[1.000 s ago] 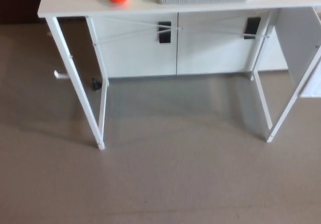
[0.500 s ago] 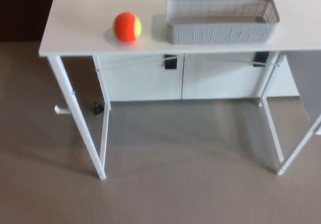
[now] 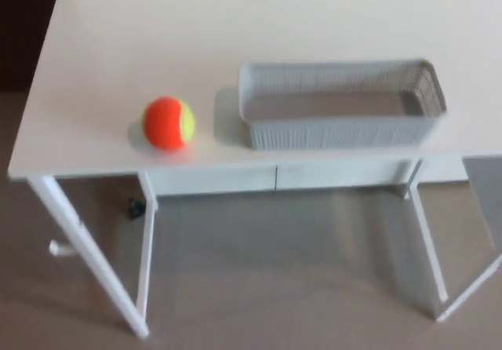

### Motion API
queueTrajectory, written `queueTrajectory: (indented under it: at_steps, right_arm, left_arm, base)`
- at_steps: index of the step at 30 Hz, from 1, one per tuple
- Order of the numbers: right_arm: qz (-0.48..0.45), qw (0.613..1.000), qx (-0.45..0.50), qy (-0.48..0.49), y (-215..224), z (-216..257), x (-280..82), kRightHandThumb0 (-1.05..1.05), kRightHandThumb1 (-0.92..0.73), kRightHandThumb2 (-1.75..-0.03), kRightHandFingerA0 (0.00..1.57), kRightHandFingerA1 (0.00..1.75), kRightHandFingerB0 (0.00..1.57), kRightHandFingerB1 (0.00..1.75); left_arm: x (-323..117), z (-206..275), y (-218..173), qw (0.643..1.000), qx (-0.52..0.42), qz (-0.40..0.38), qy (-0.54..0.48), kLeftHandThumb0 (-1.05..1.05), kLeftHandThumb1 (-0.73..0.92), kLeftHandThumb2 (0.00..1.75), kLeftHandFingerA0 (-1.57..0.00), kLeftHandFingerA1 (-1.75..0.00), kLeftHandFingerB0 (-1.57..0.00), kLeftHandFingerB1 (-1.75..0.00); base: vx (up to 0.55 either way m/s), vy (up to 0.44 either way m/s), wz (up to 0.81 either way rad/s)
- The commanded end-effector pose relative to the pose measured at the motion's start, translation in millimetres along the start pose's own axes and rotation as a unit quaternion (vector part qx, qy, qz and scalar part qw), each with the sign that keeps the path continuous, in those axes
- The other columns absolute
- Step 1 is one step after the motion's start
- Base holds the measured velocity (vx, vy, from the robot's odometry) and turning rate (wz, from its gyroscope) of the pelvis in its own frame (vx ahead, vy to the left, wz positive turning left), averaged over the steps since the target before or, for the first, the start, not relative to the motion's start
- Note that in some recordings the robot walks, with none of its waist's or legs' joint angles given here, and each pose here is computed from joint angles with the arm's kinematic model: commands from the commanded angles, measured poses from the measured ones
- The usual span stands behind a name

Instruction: The robot walk towards a table in front and uses its left hand to pickup a tennis ball on the left side and put it in a container on the right hand side

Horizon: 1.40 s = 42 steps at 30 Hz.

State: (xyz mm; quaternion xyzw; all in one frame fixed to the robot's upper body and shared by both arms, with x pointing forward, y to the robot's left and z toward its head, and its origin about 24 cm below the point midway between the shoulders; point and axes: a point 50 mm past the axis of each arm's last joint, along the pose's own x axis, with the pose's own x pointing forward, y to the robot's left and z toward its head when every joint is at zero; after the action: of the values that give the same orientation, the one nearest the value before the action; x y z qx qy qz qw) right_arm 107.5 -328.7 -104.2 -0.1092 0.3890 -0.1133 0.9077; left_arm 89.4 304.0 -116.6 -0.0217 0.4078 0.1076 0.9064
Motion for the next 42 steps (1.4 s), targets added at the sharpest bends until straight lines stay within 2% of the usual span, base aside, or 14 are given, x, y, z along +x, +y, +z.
queueTrajectory:
  at_steps: [1,3,6,7,11,13,20,21,27,29,30,34,35,42]
  right_arm:
    - [-0.002,1.000,0.011,-0.007,-1.4,2.2,0.2,-0.58,-0.37,-0.58,0.97,0.64,0.57,0.49]
    - [-0.004,1.000,0.007,-0.001,-1.0,0.6,0.3,-0.57,-0.31,-0.78,0.86,0.69,0.52,0.56]
    - [-0.007,1.000,0.000,0.005,-0.9,0.0,1.3,-0.56,-0.42,-0.54,0.92,0.63,0.59,0.46]
    - [-0.007,1.000,0.001,0.004,-0.9,-0.4,0.9,-0.56,-0.32,-0.78,0.85,0.68,0.52,0.56]
    - [-0.006,1.000,0.008,-0.001,-0.8,-1.2,-0.3,-0.54,-0.41,-0.54,0.99,0.63,0.59,0.46]
    - [-0.005,1.000,0.007,0.001,-0.5,-1.0,-0.1,-0.59,-0.33,-0.76,0.86,0.65,0.51,0.53]
    - [-0.006,1.000,0.002,-0.003,0.2,0.2,0.2,-0.58,-0.38,-0.56,0.96,0.62,0.58,0.46]
    - [-0.006,1.000,0.003,-0.002,0.2,0.2,0.7,-0.55,-0.31,-0.78,0.86,0.68,0.52,0.56]
    - [-0.002,1.000,0.000,-0.001,-0.1,-1.2,-0.6,-0.60,-0.34,-0.78,0.86,0.67,0.51,0.54]
    - [-0.004,1.000,-0.002,0.000,-0.1,-1.6,-0.8,-0.57,-0.41,-0.56,0.95,0.61,0.58,0.44]
    - [-0.004,1.000,-0.001,-0.001,0.0,-1.8,-0.9,-0.60,-0.34,-0.78,0.87,0.67,0.53,0.54]
    - [-0.004,1.000,0.001,0.000,0.4,-1.5,-0.2,-0.59,-0.38,-0.57,0.96,0.63,0.58,0.47]
    - [-0.004,1.000,0.002,-0.003,0.3,-1.2,-0.5,-0.55,-0.32,-0.79,0.85,0.70,0.52,0.57]
    - [0.001,1.000,0.006,-0.008,2.4,0.4,-0.1,-0.55,-0.33,-0.78,0.85,0.68,0.49,0.54]
  left_arm:
    - [-0.8,6.4,7.1,1.000,0.008,0.013,-0.016,-0.27,0.54,0.57,-0.66,-0.41,-0.46,-0.36]
    - [-1.3,5.4,7.6,1.000,0.009,0.012,-0.014,-0.27,0.54,0.57,-0.65,-0.41,-0.44,-0.35]
    - [-1.1,5.1,7.8,1.000,0.012,0.012,-0.011,-0.28,0.54,0.57,-0.66,-0.41,-0.44,-0.35]
    - [-1.0,5.1,7.9,1.000,0.013,0.012,-0.011,-0.29,0.54,0.57,-0.67,-0.41,-0.44,-0.35]
    - [-0.7,5.7,8.3,1.000,0.025,0.011,-0.005,-0.28,0.54,0.57,-0.65,-0.41,-0.43,-0.35]
    - [-0.6,5.7,9.3,0.999,0.031,0.013,0.003,-0.29,0.55,0.57,-0.65,-0.41,-0.42,-0.35]
    - [-0.7,6.4,9.4,0.998,0.063,0.010,0.023,-0.38,0.45,0.76,-0.50,-0.52,-0.36,-0.47]
    - [-0.7,6.7,9.6,0.997,0.067,0.008,0.025,-0.28,0.57,0.57,-0.56,-0.40,-0.42,-0.35]
    - [-2.0,3.6,11.4,0.997,0.070,0.009,0.037,-0.30,0.57,0.58,-0.59,-0.40,-0.41,-0.35]
    - [-1.6,3.6,11.4,0.996,0.072,0.010,0.044,-0.30,0.58,0.58,-0.58,-0.41,-0.40,-0.34]
    - [-1.5,3.6,11.5,0.997,0.069,0.009,0.046,-0.30,0.58,0.58,-0.58,-0.42,-0.40,-0.34]
    - [-0.9,4.4,13.5,0.994,0.089,0.007,0.062,-0.32,0.57,0.58,-0.65,-0.48,-0.42,-0.34]
    - [-0.4,4.6,13.5,0.994,0.091,0.008,0.065,-0.31,0.57,0.58,-0.66,-0.48,-0.42,-0.35]
    - [-0.6,7.4,19.3,0.988,0.131,0.001,0.084,-0.42,0.42,0.74,-0.63,-0.60,-0.37,-0.46]
  base:
    - [0.31,0.284,-0.50]
    - [0.29,0.221,-0.04]
    - [0.28,0.094,0.07]
    - [0.24,0.046,0.09]
    - [0.24,-0.028,0.11]
    - [0.22,-0.132,0.34]
    - [0.19,-0.171,0.05]
    - [0.08,-0.011,-0.08]
    - [0.02,0.068,-0.04]
    - [-0.03,0.163,0.00]
    - [0.12,0.195,0.18]
    - [0.06,0.151,0.02]
    - [0.04,0.089,0.08]
    - [0.00,0.006,0.03]
